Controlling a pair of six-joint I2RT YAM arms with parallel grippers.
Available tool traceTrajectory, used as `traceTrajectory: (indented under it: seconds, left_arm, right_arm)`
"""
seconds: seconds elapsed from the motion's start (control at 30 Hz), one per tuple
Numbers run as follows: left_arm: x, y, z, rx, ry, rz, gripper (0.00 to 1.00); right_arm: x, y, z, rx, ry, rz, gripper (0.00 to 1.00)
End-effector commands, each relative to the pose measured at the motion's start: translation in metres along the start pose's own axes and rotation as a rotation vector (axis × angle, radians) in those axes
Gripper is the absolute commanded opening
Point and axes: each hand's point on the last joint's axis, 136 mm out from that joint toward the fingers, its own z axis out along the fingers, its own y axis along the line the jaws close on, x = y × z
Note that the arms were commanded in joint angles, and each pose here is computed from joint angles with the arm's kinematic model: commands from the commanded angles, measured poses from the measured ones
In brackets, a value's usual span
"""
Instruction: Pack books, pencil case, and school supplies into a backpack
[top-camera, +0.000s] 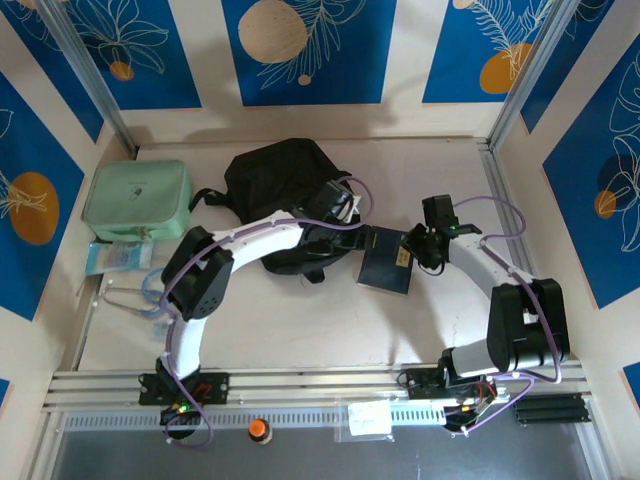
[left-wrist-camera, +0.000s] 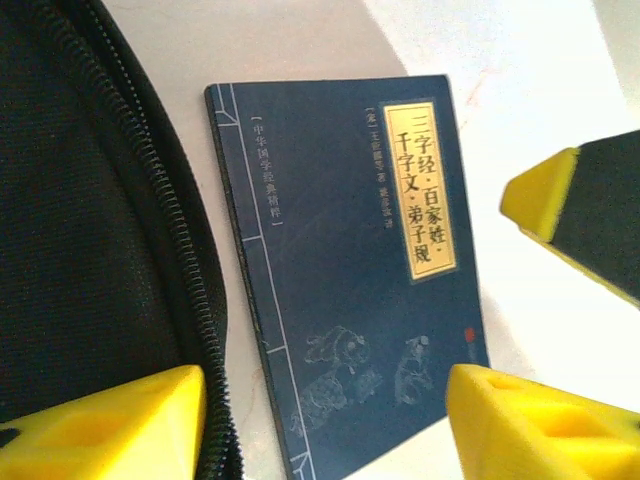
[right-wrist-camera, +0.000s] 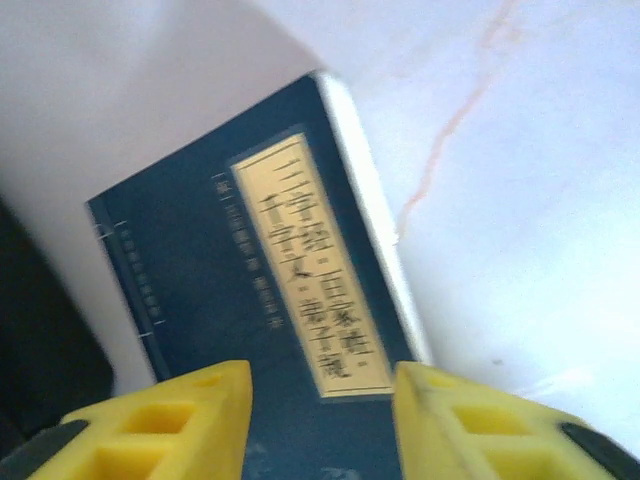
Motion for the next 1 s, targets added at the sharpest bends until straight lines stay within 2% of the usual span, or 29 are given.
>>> traceTrajectory:
  seconds: [0.0,0.17,0.23,0.33,0.53,0.63,0.77,0.97]
  left_arm:
    - [0.012,-0.002,0.011,-0.081,0.038,0.007,0.59]
    - [0.002,-0.003,-0.001,-0.175,-0.031,0.068,0.56]
    - [0.004,0.005,-0.003,-0.214,-0.025,0.065,0.56]
    - [0.009,-0.001,-0.007,-0.18,-0.008,0.071,0.56]
    - [-0.003,-0.011,-0.035,-0.174,-0.081,0.1,0.57]
    - [-0.005,-0.028,-0.042,-0.104,-0.094,0.116,0.57]
    - [0.006,-0.052,-0.032,0.002,-0.054,0.099,0.53]
    - [0.028,-0.06,0.001,0.032,0.028,0.078,0.4]
  right_arm:
    - [0.012,-0.014,0.006,0.035,0.067,-0.037,0.35]
    - [0.014,-0.02,0.015,0.062,0.095,-0.042,0.32]
    - [0.015,-0.02,0.019,0.063,0.106,-0.04,0.32]
    - [0.017,-0.021,0.023,0.063,0.123,-0.037,0.31]
    - [0.019,-0.021,0.026,0.053,0.131,-0.032,0.31]
    - [0.019,-0.021,0.028,0.044,0.139,-0.025,0.29]
    - [0.021,-0.025,0.032,0.054,0.154,-0.014,0.23]
    - [0.022,-0.025,0.035,0.052,0.168,-0.013,0.21]
